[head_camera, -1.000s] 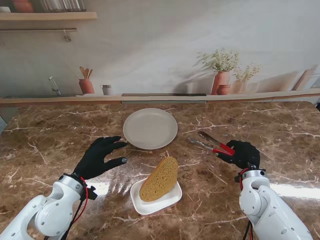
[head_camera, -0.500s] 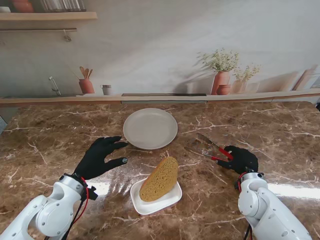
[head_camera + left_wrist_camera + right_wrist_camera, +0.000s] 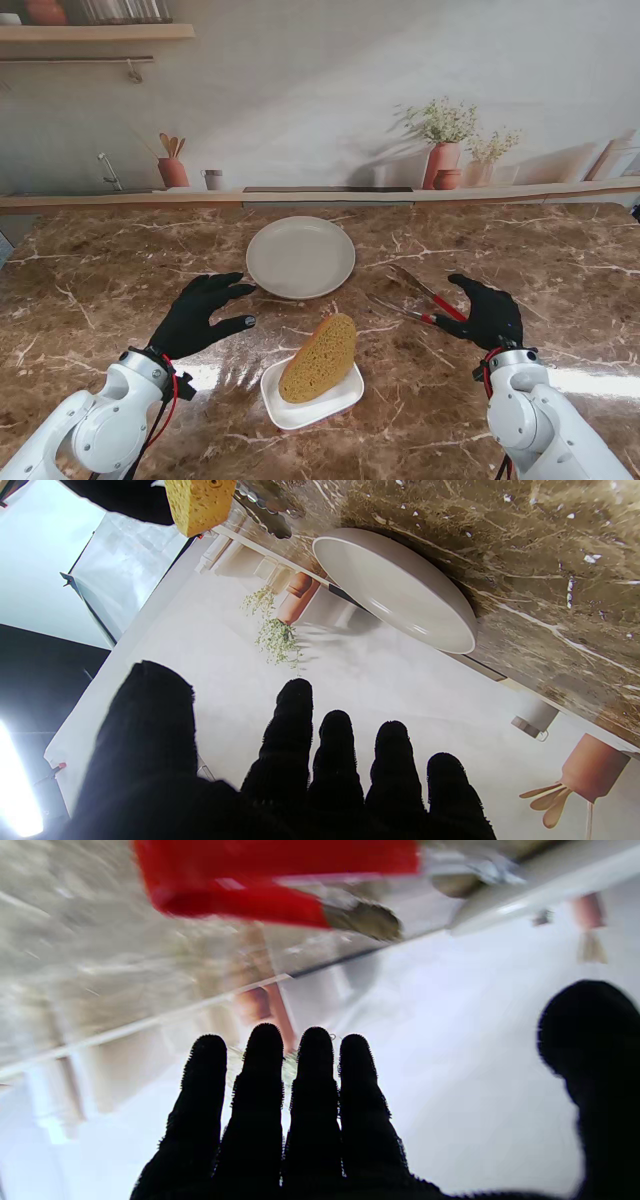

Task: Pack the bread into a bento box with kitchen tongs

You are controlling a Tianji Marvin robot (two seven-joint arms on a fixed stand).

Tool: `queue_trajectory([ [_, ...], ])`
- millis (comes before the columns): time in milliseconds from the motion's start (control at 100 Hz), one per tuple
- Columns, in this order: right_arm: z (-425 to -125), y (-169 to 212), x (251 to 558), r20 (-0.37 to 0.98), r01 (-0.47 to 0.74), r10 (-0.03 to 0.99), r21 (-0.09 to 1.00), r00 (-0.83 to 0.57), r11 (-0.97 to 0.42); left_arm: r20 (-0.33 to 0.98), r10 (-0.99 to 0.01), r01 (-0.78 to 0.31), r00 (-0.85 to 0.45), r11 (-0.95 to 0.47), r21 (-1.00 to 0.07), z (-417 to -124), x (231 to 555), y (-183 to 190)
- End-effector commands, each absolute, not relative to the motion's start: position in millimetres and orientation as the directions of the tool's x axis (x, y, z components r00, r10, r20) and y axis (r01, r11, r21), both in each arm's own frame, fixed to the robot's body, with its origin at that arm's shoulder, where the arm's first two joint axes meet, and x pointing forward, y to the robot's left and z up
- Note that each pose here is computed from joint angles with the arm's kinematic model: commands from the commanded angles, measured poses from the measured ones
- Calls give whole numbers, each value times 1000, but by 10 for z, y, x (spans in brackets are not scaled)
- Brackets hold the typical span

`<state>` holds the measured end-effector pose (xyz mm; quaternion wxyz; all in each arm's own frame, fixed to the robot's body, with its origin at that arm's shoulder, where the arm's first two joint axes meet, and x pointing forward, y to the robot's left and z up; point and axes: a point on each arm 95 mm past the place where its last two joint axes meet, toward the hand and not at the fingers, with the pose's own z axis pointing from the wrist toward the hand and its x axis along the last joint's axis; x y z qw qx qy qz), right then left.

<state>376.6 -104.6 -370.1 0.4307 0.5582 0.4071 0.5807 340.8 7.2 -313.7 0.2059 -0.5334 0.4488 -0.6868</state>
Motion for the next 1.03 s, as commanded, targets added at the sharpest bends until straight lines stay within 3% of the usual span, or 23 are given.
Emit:
queue_trajectory([
  [0,-3580,-965,3735,305,-53,951,950,-58,-308,552,-758,-202,-348,-514,-834,-3163,3399,61],
  [230,-3216,-684,3592,356,-69,900,921,-252,-384,565,-740,-208,-364,-527,-824,-3137,3426,40],
  [530,-2997,-322,3410,425,-59,806,870,-412,-489,575,-723,-189,-383,-548,-815,-3064,3426,21],
  [700,-3052,-223,3356,471,-13,760,847,-448,-532,580,-717,-186,-388,-555,-811,-3054,3408,0],
  [1020,-3082,-210,3329,471,-15,768,849,-435,-529,582,-713,-193,-390,-555,-809,-3054,3394,-29],
])
